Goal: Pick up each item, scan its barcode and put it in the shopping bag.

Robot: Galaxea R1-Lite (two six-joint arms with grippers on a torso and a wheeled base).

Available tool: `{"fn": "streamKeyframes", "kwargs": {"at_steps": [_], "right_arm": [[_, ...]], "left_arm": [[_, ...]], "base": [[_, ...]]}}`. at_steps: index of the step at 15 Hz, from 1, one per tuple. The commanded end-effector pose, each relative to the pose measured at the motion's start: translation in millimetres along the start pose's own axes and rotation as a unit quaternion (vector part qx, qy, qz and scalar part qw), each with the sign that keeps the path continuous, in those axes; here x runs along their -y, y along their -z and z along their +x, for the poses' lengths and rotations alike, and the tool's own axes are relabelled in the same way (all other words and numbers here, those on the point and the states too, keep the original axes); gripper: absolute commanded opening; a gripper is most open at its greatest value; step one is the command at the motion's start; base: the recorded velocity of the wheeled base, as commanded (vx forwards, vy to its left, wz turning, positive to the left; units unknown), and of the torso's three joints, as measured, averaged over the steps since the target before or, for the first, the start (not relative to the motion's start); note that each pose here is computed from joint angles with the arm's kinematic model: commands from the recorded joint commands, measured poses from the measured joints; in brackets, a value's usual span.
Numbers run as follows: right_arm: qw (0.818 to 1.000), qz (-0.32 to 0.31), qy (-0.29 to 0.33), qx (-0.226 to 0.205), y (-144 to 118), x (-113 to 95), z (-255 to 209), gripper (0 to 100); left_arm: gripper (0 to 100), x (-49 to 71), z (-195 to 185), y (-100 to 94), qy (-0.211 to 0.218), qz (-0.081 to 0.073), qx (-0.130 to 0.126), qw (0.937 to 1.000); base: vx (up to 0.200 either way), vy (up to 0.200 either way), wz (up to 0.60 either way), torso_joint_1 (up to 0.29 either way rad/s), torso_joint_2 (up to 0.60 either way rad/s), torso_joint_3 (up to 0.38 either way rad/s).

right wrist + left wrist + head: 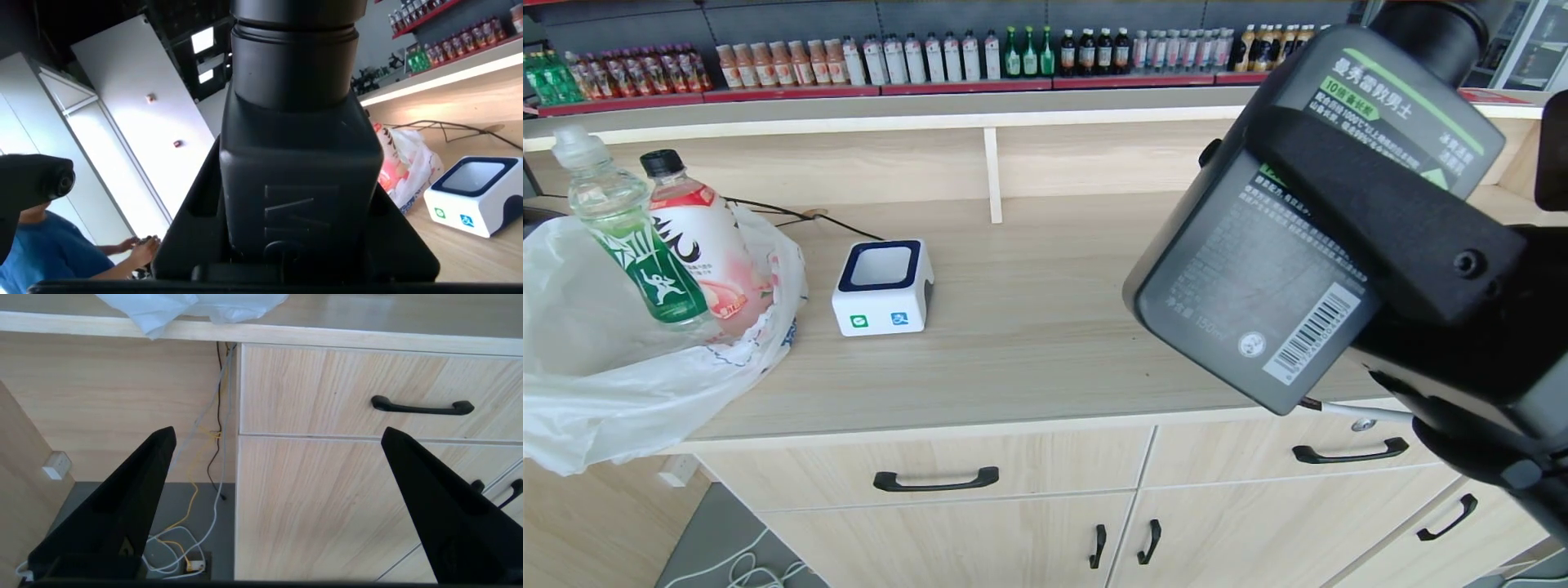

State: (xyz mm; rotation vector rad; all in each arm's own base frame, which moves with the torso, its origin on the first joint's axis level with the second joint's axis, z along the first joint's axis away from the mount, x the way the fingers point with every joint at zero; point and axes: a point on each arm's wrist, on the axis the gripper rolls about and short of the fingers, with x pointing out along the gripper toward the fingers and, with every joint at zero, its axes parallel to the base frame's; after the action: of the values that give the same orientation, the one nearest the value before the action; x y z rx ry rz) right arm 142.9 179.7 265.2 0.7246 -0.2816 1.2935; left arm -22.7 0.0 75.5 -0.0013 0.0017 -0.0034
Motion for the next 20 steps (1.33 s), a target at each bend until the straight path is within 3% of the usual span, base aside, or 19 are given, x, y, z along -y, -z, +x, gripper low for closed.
{"fn": "streamKeyframes", "kwargs": {"at_steps": [1,8,13,16,18,20], "right_arm": [[1.0,0.0,0.001,-0.001,0.9,0.6,-0.1,0],[0.999,-0.031,0.009,-0.014,6.6,3.6,-3.9,0],[0.992,-0.1,0.035,-0.062,30.9,18.3,-11.6,0],[0.973,-0.175,0.124,-0.086,45.0,28.0,-34.1,0],[0.944,-0.24,0.214,-0.076,41.2,42.5,-43.5,0],[0.925,-0.288,0.237,-0.073,32.1,53.0,-45.9,0]], "left_arm": [[100,0.0,0.0,0.0,0.0,0.0,0.0,1.0],[100,0.0,0.0,0.0,0.0,0.0,0.0,1.0],[100,0.0,0.0,0.0,0.0,0.0,0.0,1.0],[100,0.0,0.0,0.0,0.0,0.0,0.0,1.0],[100,0.0,0.0,0.0,0.0,0.0,0.0,1.0],[100,0.0,0.0,0.0,0.0,0.0,0.0,1.0]], "base": [[0.0,0.0,0.0,0.0,0.0,0.0],[0.0,0.0,0.0,0.0,0.0,0.0],[0.0,0.0,0.0,0.0,0.0,0.0],[0.0,0.0,0.0,0.0,0.0,0.0],[0.0,0.0,0.0,0.0,0.0,0.0],[0.0,0.0,0.0,0.0,0.0,0.0]]}}
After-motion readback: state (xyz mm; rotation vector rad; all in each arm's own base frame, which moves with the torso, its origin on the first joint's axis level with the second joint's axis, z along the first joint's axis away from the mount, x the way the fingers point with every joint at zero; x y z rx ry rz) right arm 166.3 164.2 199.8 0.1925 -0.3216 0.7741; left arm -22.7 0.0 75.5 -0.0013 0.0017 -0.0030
